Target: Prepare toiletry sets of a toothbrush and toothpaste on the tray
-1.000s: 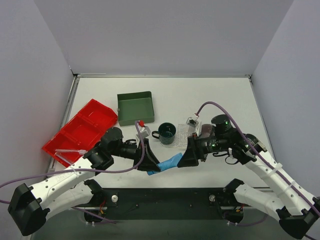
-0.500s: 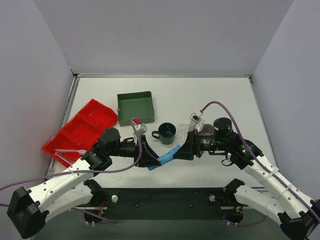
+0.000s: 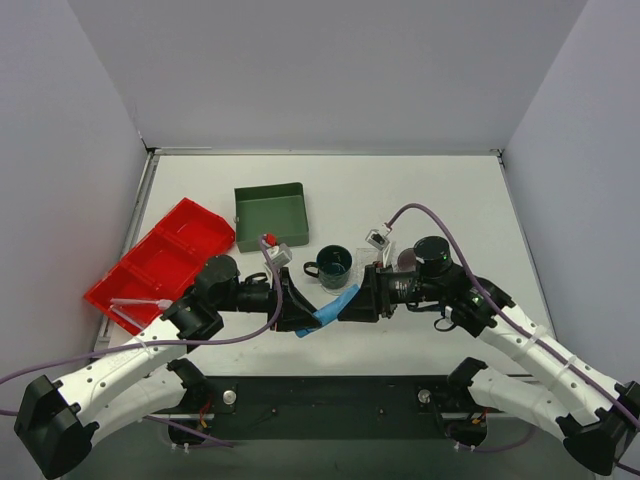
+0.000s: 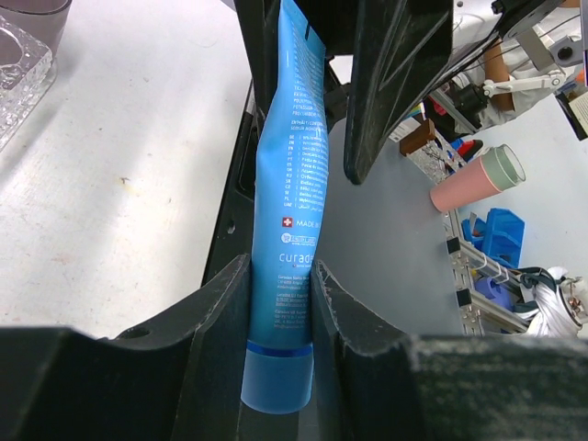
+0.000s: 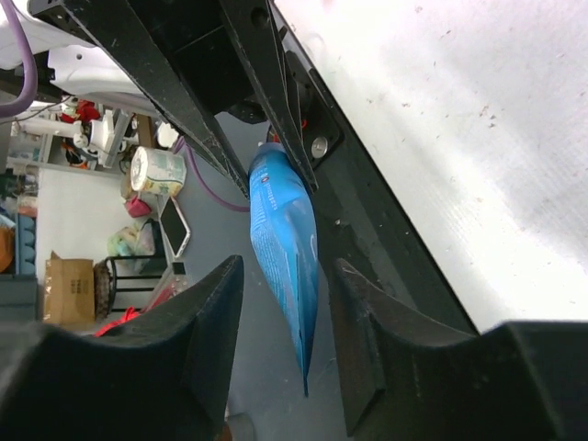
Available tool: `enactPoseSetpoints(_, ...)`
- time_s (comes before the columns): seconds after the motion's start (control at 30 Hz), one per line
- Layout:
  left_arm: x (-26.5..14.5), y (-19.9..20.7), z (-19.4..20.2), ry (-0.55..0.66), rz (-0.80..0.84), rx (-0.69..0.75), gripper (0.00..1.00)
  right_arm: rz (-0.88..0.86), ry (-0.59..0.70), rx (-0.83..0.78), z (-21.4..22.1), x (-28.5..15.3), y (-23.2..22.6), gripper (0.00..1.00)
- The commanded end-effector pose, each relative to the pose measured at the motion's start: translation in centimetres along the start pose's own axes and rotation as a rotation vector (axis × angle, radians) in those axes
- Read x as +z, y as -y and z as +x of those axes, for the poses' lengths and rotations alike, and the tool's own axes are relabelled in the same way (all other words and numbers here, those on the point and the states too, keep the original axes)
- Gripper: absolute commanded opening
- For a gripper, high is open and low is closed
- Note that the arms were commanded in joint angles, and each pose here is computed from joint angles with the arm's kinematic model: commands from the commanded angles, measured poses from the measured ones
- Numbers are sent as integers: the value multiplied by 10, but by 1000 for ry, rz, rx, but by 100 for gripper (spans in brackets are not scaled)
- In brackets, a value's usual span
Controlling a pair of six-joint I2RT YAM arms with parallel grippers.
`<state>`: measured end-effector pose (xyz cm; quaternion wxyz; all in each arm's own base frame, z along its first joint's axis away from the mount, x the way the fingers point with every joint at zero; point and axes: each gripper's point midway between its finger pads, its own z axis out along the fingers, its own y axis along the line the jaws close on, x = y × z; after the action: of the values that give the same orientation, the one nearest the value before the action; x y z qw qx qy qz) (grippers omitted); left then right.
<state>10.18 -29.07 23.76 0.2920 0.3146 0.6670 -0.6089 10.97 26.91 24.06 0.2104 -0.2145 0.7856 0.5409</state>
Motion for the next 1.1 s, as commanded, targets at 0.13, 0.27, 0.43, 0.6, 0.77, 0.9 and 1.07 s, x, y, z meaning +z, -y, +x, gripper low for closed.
enactPoseSetpoints(0.13,-2,8,-14,49,23,70,0,-4,37,-64,-11,4,-6,20)
enactPoseSetpoints(0.27,-3,8,-13,50,24,71,0,16,60,-70,-13,2,-3,13)
enactPoseSetpoints(0.43,-4,11,-11,47,35,75,0,39,98,-76,-17,-2,0,19)
enactPoseSetpoints(0.6,-4,13,-10,42,46,73,0,40,141,-83,-25,-6,-3,46)
enactPoseSetpoints(0.77,-4,15,-10,41,55,72,0,28,158,-75,-30,-1,-2,47)
enactPoseSetpoints(0.9,-4,15,-10,41,55,72,0,0,162,-75,-32,5,-3,43)
enactPoseSetpoints(1.07,-4,14,-10,42,54,72,0,-11,164,-76,-32,6,-5,31)
